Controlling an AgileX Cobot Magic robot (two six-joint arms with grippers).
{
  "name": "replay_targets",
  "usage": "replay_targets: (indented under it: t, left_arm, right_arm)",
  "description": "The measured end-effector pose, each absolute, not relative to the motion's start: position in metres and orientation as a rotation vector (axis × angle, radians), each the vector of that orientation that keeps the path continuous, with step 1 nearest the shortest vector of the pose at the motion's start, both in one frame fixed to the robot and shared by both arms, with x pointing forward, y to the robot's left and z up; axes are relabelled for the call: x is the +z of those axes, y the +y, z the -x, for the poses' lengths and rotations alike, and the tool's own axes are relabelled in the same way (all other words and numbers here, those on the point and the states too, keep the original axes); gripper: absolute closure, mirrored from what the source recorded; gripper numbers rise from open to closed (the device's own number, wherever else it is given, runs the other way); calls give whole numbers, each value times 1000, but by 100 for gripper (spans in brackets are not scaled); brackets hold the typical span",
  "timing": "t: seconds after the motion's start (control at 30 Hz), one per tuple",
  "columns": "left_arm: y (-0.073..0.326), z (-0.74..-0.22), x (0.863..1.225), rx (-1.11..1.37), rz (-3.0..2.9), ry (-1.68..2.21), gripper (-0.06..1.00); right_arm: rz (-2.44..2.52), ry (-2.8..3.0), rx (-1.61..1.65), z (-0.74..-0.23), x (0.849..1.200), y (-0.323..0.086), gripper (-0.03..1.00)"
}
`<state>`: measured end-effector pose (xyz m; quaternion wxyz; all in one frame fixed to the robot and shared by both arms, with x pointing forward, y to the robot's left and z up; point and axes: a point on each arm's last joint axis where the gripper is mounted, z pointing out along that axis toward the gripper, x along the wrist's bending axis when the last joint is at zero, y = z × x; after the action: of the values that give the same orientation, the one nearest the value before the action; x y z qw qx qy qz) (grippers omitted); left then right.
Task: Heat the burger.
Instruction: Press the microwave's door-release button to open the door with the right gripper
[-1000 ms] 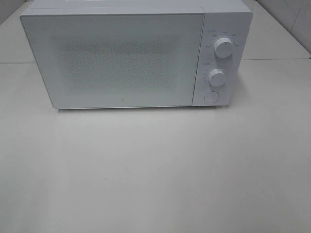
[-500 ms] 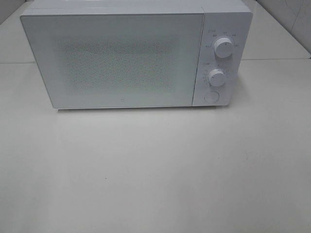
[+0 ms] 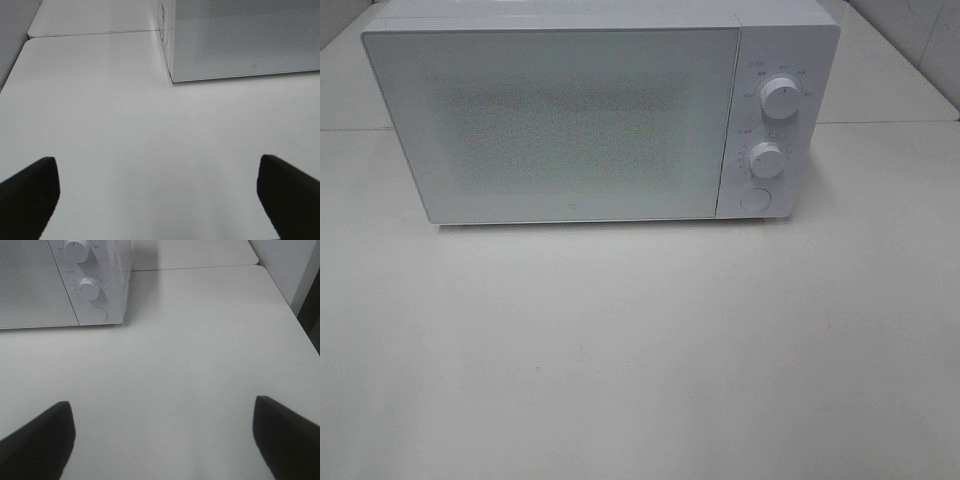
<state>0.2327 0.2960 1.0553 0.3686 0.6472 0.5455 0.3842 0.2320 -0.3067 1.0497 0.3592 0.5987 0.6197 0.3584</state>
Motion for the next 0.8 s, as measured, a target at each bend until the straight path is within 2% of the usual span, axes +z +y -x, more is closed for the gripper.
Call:
replay_targets:
  t: [0.03, 0.07, 0.13, 0.17, 0.2, 0.27, 0.3, 0.37, 0.57, 0.8]
  left_arm:
    - [296, -233, 1055, 986, -1662, 1401, -5]
    - [296, -233, 1055, 986, -1662, 1401, -5]
    - [296, -233, 1055, 986, -1662, 1401, -5]
    - [296, -233, 1055, 986, -1662, 1401, -5]
    - [296, -233, 1055, 986, -1662, 1401, -5]
    - [296, -233, 1055, 986, -1662, 1401, -5]
    - [296, -233, 1055, 986, -1662, 1401, -5]
    - [296, -233, 1055, 986, -1662, 1401, -5]
    - [296, -233, 1055, 986, -1662, 1401, -5]
    - [296, -233, 1055, 986, -1662, 1401, -5]
  right_arm:
    - [-1544, 1598, 924, -232, 1050, -307, 10]
    - [-1531, 1585, 937, -232, 1052, -307, 16]
    - [-1518, 1572, 950, -232, 1055, -307, 20]
    - [-1466, 1524, 996, -234, 1062, -307, 26]
    - [-1466, 1524, 996, -234, 1062, -307, 26]
    - [-1355, 1422, 1080, -238, 1074, -306, 35]
    - [-1355, 1422, 1080, -238, 1074, -306, 35]
    - [-1248, 1333, 1133, -244, 1088, -306, 42]
    - [-1128, 1283, 1116, -267, 1099, -305, 48]
    - [-1096, 1360, 1082, -310, 1086, -297, 51]
